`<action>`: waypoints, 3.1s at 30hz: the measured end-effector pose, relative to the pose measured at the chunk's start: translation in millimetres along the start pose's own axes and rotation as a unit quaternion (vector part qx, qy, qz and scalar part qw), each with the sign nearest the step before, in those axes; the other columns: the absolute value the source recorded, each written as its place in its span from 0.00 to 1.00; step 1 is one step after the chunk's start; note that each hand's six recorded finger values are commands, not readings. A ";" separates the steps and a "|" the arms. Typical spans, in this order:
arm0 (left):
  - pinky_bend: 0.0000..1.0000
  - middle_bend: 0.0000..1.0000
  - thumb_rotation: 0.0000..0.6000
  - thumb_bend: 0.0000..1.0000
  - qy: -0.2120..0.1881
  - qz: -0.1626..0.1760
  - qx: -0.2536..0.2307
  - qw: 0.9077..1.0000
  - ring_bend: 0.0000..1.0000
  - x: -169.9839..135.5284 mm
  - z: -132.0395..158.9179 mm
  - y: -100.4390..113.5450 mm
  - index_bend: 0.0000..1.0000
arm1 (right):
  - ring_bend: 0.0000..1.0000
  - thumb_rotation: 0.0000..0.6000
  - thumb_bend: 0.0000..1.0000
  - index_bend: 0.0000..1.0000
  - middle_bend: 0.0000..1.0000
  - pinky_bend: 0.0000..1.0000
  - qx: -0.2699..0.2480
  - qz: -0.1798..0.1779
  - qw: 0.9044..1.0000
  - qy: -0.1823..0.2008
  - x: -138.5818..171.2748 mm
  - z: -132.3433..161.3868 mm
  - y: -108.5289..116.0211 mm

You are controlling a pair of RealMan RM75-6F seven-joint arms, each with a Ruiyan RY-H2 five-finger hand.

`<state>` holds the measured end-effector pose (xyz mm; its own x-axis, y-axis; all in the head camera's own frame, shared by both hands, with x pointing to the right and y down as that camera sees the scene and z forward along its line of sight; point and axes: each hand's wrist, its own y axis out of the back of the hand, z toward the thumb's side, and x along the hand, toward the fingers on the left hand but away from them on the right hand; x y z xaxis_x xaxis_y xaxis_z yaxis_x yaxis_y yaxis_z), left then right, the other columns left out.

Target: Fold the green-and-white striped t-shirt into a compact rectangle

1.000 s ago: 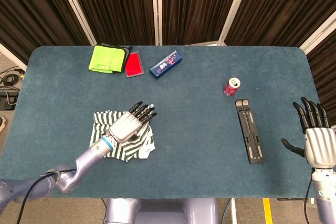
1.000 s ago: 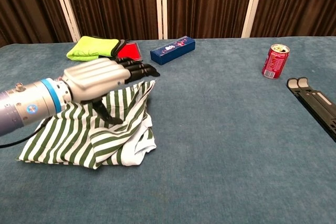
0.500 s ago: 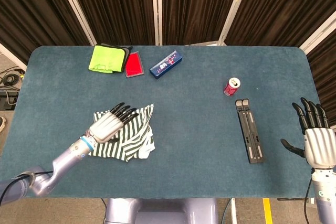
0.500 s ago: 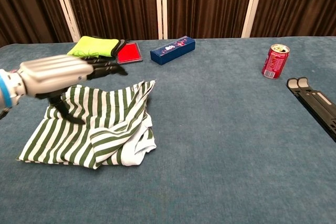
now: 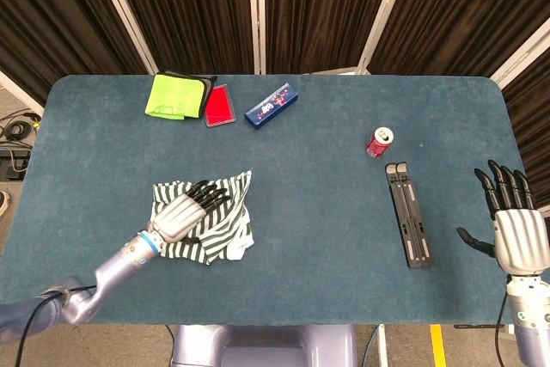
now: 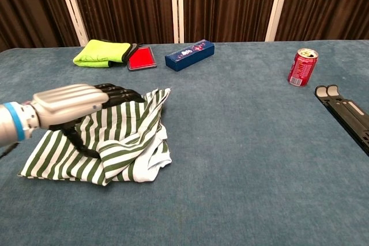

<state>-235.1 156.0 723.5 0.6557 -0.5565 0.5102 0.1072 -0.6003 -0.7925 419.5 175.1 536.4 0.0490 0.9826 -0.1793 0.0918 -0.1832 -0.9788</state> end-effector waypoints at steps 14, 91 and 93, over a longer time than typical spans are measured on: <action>0.00 0.00 1.00 0.13 -0.043 0.044 -0.031 0.998 0.00 48.0 52.0 19.4 0.00 | 0.00 1.00 0.00 0.13 0.00 0.00 0.003 0.001 1.000 -0.003 -0.4 -1.9 -1.1; 0.00 0.00 1.00 0.05 0.240 0.168 -0.075 0.953 0.00 -138.8 -91.0 92.3 0.00 | 0.00 1.00 0.00 0.11 0.00 0.00 0.033 0.027 0.999 0.011 5.3 9.6 -9.6; 0.00 0.00 1.00 0.00 0.269 0.165 -0.073 0.946 0.00 -166.7 -86.1 92.4 0.00 | 0.00 1.00 0.00 0.10 0.00 0.00 0.040 0.024 0.999 0.012 5.9 10.7 -8.2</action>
<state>-398.8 143.9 594.0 0.1559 -0.9160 0.3696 -0.1668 -0.3932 -0.9042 408.4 182.7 542.3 0.0763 0.9712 -0.2255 0.0096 -0.2269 -0.9739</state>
